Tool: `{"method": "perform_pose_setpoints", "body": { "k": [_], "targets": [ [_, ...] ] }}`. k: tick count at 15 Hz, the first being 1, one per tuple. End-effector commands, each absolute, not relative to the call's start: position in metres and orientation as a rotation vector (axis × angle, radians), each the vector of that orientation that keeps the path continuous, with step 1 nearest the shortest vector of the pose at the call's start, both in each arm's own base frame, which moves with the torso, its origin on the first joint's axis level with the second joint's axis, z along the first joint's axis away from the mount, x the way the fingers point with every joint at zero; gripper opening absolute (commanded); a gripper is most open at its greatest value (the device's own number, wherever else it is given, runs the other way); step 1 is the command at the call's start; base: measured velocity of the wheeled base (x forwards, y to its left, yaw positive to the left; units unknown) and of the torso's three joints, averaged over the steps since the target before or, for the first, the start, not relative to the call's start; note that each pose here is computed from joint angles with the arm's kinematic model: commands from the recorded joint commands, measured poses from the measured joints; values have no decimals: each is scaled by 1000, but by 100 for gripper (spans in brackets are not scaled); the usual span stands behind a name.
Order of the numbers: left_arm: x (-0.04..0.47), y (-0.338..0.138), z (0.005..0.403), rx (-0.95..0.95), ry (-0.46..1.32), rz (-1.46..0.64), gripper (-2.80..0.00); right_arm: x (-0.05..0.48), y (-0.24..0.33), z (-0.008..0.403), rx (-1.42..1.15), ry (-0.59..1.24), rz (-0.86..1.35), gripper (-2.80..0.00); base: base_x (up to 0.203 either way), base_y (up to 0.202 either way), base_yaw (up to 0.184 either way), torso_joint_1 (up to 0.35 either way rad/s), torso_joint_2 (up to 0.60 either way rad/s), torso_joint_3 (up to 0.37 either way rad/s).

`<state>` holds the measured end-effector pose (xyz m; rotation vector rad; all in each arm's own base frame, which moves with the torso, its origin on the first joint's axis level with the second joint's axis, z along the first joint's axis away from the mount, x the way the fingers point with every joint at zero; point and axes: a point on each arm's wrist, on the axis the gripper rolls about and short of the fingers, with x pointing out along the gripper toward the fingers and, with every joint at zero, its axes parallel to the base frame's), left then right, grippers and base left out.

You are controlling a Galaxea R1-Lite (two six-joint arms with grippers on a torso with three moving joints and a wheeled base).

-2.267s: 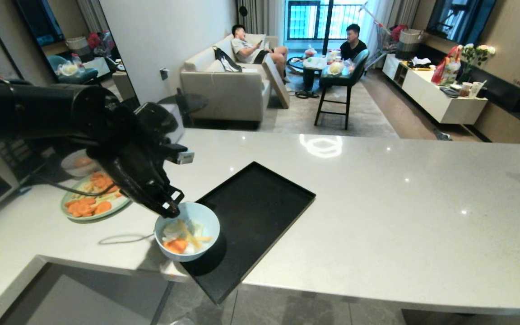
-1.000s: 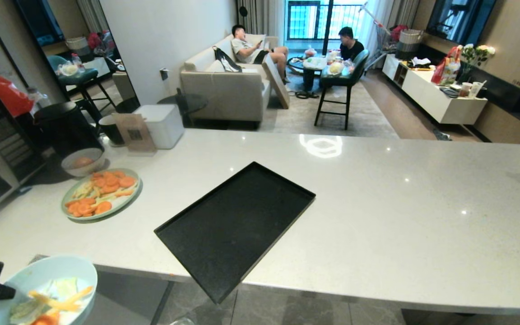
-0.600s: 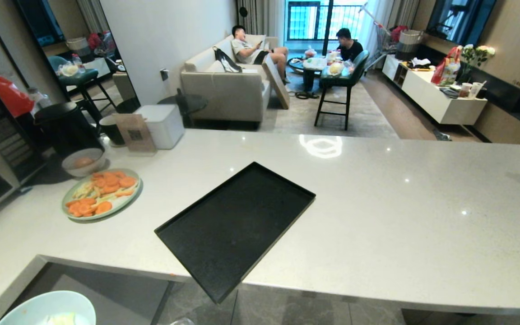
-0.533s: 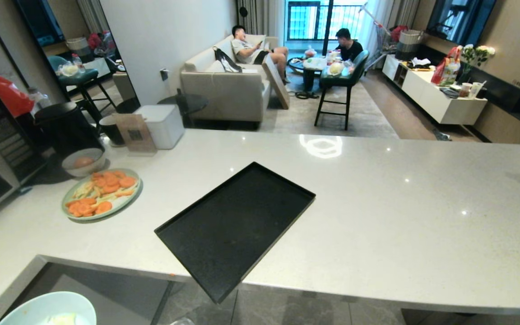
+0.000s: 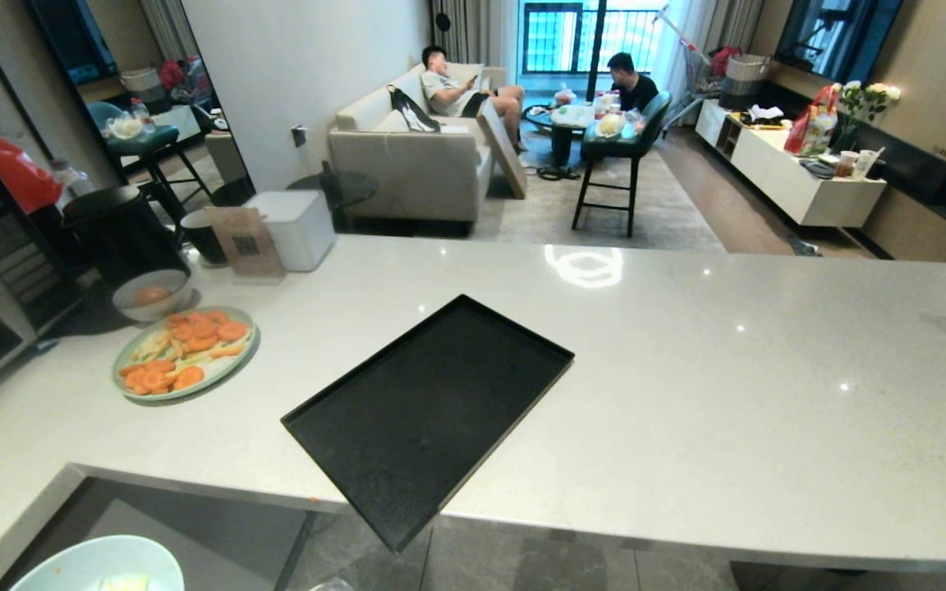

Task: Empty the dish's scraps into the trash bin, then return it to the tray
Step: Move the bowl over the trash can

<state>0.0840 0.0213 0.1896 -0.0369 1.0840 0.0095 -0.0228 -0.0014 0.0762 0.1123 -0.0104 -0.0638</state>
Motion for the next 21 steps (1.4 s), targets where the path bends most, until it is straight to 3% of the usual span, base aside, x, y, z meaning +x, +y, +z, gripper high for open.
{"method": "perform_pose_setpoints", "body": {
  "k": [1, 21],
  "targets": [
    [85, 21, 189, -35, 1095, -4, -280, -23, -1, 76, 112, -10, -64, -280, 0, 0, 0, 0, 0, 0],
    [88, 17, 189, -5, 1102, -41, -280, -23, -1, 76, 114, -10, -64, -280, 0, 0, 0, 0, 0, 0]
  ]
}}
